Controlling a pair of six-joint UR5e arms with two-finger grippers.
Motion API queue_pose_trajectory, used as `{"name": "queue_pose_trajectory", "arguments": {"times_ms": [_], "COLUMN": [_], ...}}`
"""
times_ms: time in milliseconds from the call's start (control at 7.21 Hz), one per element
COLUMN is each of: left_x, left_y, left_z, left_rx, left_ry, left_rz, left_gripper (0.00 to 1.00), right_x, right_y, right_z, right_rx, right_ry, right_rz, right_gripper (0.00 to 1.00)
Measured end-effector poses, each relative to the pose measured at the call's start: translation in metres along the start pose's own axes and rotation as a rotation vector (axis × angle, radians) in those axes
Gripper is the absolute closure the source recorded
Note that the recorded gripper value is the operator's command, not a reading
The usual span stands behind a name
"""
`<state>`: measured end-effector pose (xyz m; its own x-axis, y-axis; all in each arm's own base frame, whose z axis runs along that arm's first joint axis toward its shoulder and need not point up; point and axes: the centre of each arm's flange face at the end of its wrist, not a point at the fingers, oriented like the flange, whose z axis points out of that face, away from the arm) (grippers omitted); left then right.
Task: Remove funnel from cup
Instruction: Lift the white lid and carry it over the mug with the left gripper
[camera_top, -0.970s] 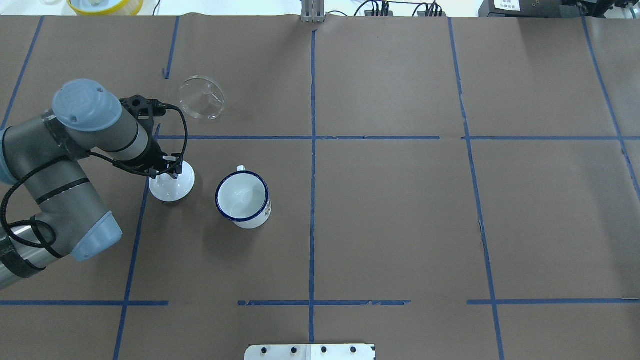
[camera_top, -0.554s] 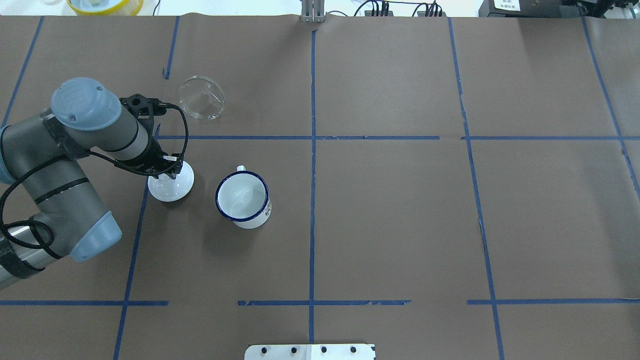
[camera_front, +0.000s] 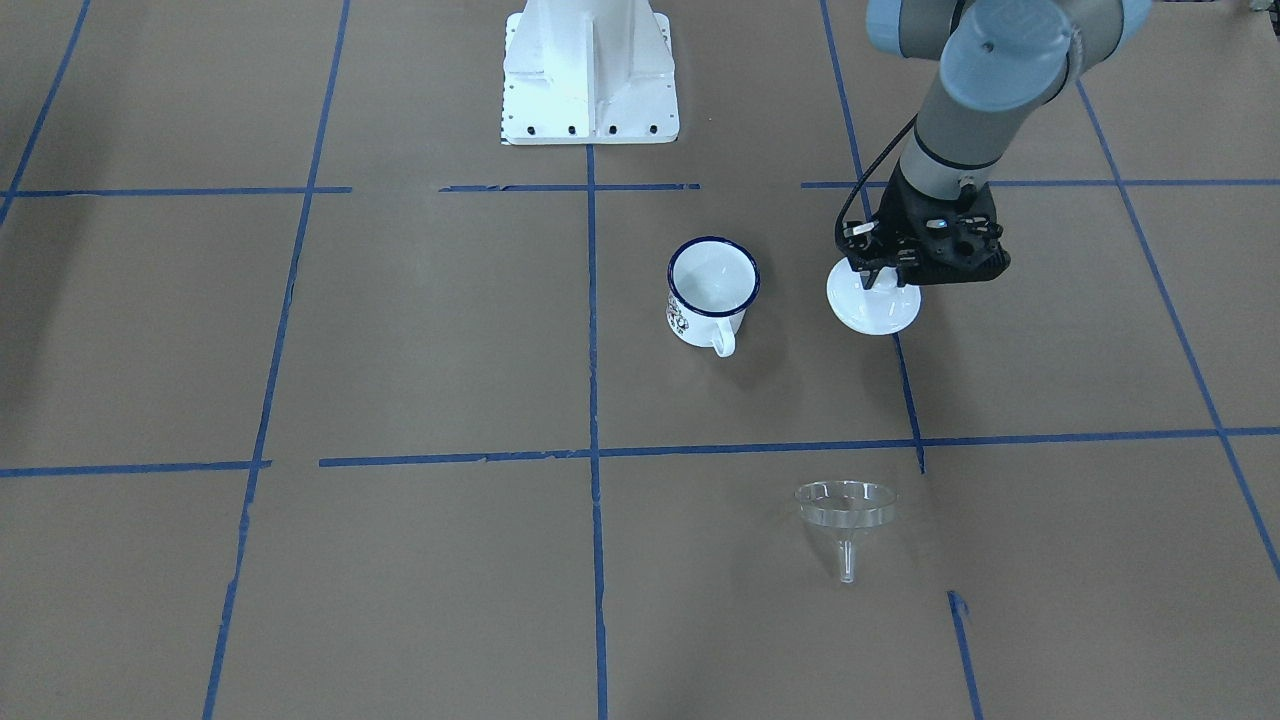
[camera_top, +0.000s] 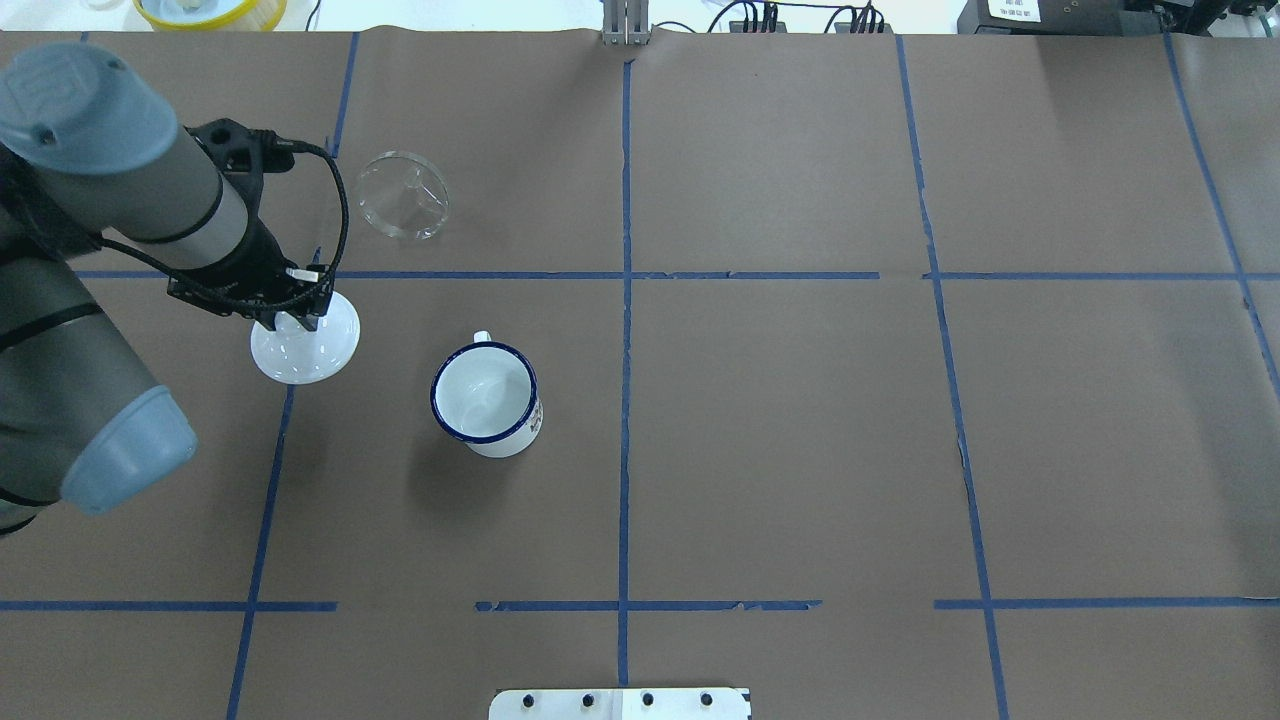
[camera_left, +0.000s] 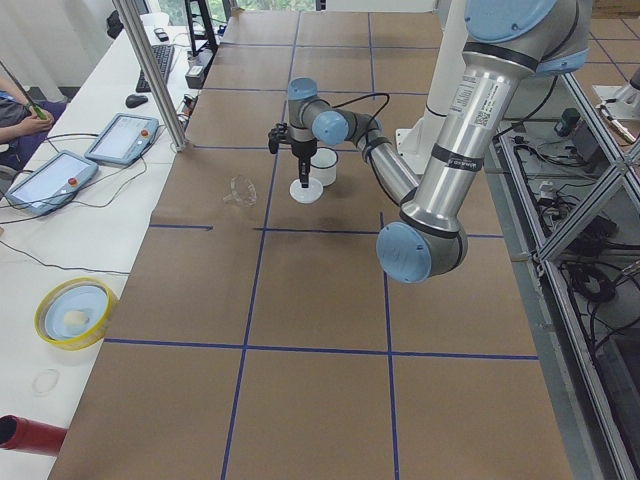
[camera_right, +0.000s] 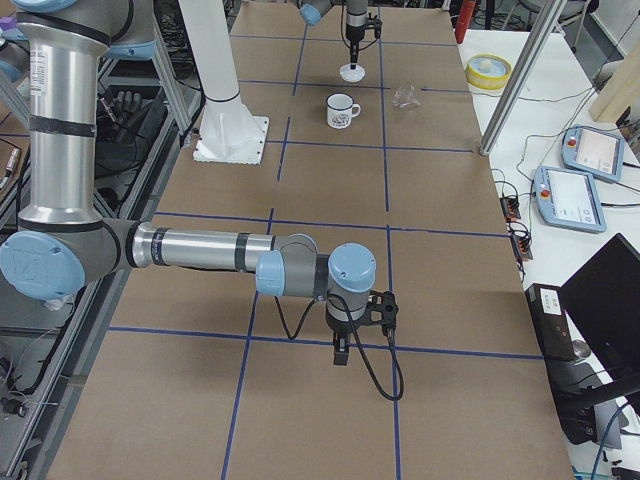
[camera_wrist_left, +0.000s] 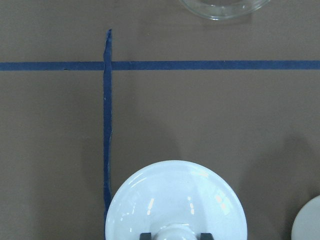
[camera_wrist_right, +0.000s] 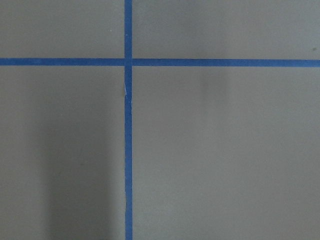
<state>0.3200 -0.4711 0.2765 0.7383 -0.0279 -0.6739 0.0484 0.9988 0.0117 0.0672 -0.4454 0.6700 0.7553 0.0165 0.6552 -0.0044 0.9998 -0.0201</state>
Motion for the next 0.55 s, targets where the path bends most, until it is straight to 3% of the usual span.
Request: {"name": "queue_pose_trajectory", "arguments": {"times_ms": [277,554], "left_x": [0.025,0.082], "left_y": [-0.003,-0.002], "left_z": [-0.049,-0.048], "left_rx": [-0.018,-0.063], "left_ry": [0.044,0.072], "left_rz": [-0.061,-0.158], "left_gripper": [1.0,1.0], "right_x": [0.0,0.0], "right_y": [0.0,0.0], "right_z": [0.0,0.0], "right_rx": [0.0,0.0], "right_ry": [0.0,0.0], "right_rz": [0.0,0.0], "right_gripper": [0.0,0.0]}}
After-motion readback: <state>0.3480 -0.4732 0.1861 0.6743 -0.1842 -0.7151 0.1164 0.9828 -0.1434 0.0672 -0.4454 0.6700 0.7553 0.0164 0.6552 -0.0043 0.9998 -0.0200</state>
